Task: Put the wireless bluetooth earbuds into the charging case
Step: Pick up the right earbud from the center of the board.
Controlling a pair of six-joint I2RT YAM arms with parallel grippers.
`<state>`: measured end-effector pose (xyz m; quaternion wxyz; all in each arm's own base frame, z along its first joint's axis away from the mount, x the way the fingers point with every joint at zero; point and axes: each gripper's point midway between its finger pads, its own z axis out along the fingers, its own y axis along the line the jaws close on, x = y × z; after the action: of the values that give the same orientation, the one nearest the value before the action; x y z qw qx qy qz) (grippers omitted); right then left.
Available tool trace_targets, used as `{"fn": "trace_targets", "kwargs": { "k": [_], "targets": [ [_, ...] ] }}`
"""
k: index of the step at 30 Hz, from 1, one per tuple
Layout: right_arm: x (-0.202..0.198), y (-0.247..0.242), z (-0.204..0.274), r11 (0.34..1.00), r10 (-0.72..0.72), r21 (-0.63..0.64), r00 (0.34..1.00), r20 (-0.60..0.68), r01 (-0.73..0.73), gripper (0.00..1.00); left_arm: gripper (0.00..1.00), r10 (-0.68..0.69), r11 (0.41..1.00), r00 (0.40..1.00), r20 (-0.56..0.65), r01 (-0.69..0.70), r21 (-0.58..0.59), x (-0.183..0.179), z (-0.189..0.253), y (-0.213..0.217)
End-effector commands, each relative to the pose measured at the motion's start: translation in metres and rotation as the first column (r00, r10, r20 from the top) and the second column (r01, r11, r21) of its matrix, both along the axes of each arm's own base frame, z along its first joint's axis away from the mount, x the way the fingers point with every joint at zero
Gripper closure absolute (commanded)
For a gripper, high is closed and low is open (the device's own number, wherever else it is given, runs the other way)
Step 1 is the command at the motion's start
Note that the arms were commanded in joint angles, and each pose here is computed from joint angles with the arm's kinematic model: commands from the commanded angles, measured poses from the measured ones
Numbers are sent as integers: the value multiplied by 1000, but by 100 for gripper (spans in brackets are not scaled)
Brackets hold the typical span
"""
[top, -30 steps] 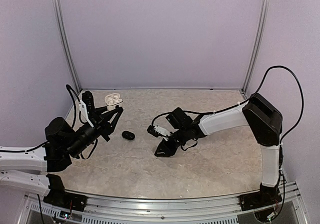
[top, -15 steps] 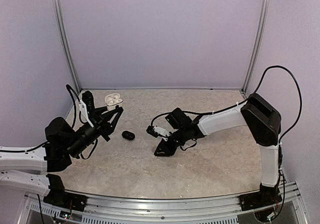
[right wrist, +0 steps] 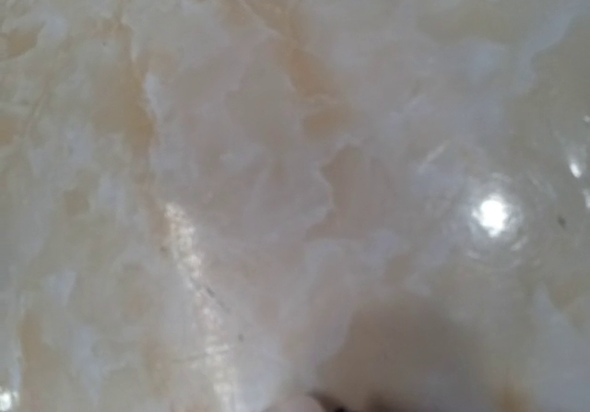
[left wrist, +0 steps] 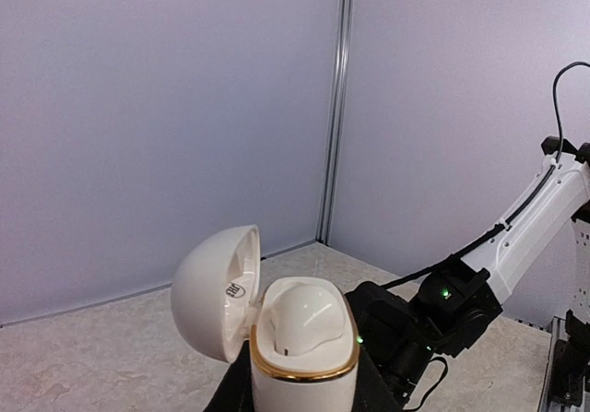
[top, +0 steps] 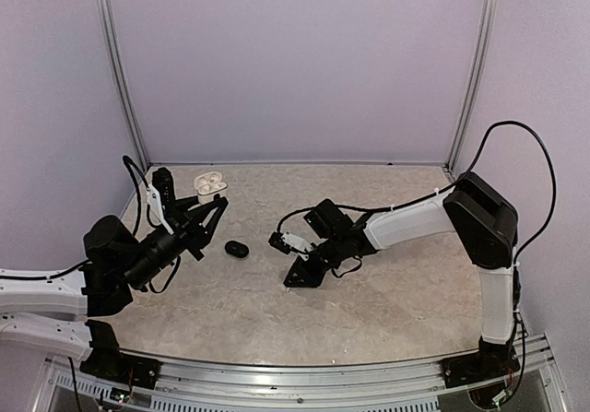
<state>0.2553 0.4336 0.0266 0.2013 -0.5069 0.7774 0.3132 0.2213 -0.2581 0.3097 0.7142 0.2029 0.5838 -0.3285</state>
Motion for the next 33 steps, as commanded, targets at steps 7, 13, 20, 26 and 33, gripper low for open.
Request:
{"fn": "trace_targets", "kwargs": {
  "k": [7, 13, 20, 26, 33],
  "targets": [
    [4, -5, 44, 999, -20, 38, 993, 117, 15, 88, 100, -8, 1000, 1000, 18, 8, 0, 0, 3, -1],
    [8, -8, 71, 997, -37, 70, 983, 182, 24, 89, 100, -8, 1000, 1000, 17, 8, 5, 1, 2, -2],
    [16, -21, 135, 988, -99, 145, 939, 331, 52, 89, 100, -31, 999, 999, -8, 31, 11, 3, -7, -6],
    [16, -39, 213, 972, -157, 232, 850, 503, 42, 89, 100, -100, 995, 994, -35, 100, 19, 2, -14, -15],
    [-6, -47, 292, 948, -192, 316, 732, 654, -34, 89, 100, -217, 974, 975, -44, 219, 52, -9, -22, -34]
  ]
}}
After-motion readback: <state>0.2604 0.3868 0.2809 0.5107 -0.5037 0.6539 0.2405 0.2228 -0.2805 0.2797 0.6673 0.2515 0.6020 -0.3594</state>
